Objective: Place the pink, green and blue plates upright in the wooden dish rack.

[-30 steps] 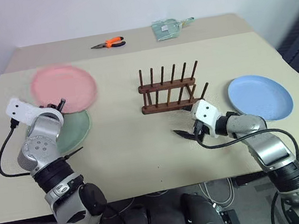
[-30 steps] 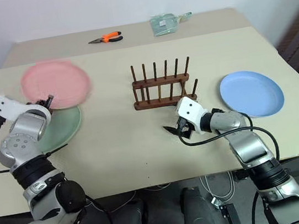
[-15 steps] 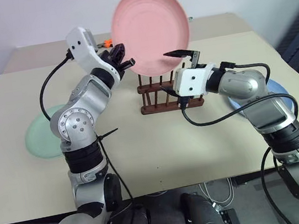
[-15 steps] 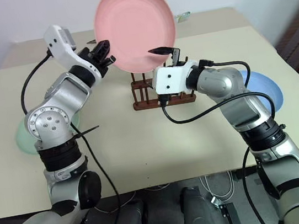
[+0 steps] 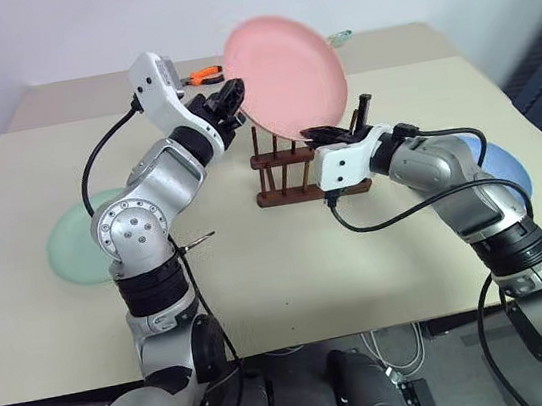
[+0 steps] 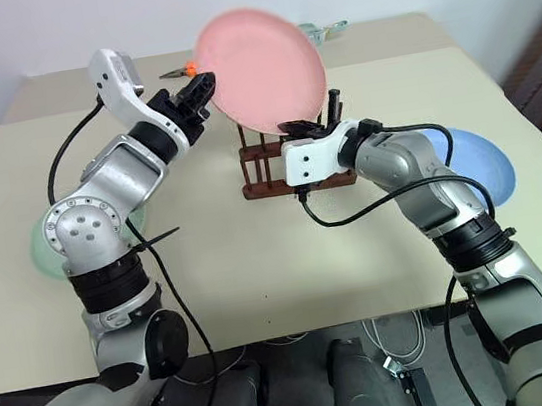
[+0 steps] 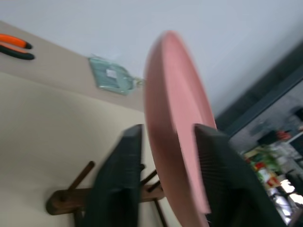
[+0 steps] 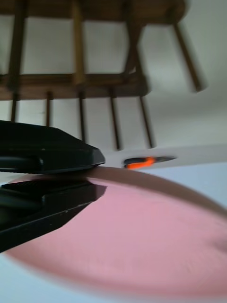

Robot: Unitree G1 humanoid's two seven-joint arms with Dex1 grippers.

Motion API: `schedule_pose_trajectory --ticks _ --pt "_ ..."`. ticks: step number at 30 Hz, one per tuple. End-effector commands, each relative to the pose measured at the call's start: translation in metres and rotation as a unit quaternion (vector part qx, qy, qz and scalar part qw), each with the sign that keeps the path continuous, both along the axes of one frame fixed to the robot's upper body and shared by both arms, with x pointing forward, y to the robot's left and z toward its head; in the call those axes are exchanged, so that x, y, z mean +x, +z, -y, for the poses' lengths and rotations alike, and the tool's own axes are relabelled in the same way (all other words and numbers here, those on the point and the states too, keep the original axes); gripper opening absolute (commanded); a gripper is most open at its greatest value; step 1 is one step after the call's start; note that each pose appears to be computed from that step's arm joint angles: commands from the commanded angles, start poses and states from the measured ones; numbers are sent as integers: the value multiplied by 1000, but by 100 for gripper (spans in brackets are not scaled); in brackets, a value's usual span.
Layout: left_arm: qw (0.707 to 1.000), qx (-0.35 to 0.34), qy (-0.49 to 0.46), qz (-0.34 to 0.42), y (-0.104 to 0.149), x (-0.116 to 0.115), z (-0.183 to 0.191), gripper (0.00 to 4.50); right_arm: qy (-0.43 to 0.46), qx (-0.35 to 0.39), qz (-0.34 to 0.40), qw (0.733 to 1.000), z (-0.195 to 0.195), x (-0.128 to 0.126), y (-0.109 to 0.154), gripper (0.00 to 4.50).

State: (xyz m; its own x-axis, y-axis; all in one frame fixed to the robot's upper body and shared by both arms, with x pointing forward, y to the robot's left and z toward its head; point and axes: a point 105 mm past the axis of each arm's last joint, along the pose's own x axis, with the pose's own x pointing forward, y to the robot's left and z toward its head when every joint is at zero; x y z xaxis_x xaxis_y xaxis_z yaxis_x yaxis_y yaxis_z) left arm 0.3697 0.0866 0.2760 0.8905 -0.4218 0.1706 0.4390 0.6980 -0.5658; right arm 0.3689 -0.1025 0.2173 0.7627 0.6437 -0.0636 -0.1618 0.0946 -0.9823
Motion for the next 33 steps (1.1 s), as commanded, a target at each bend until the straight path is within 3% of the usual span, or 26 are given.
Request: schedule_pose_trajectory --ticks 1,2,4,6,9,12,16,29,30,33 --pt "997 -19 54 54 27 1 -29 368 -7 52 38 998 15 -7 30 0" --pt "996 -12 69 59 28 2 -37 418 -7 67 34 997 18 -8 33 0" --pt "980 138 100 108 16 2 -54 444 15 242 -53 969 33 -20 54 0" --pt "957 244 63 140 -4 -4 -50 444 49 380 -141 913 43 -31 67 0" --pt "935 307 -78 157 -43 -28 -22 444 111 521 -236 813 57 -45 88 0" --pt "905 336 -205 163 -75 -59 0 444 119 531 -302 783 60 -53 84 0" --pt "875 353 -292 156 -101 -83 14 444 107 531 -361 759 61 -51 66 0" --pt "871 357 -305 148 -112 -90 19 444 74 600 -436 667 76 -19 45 0" --pt "871 357 -304 145 -113 -90 19 448 71 604 -434 664 77 -16 45 34" --pt "881 352 -288 133 -114 -86 14 450 62 598 -401 691 79 -11 52 151"
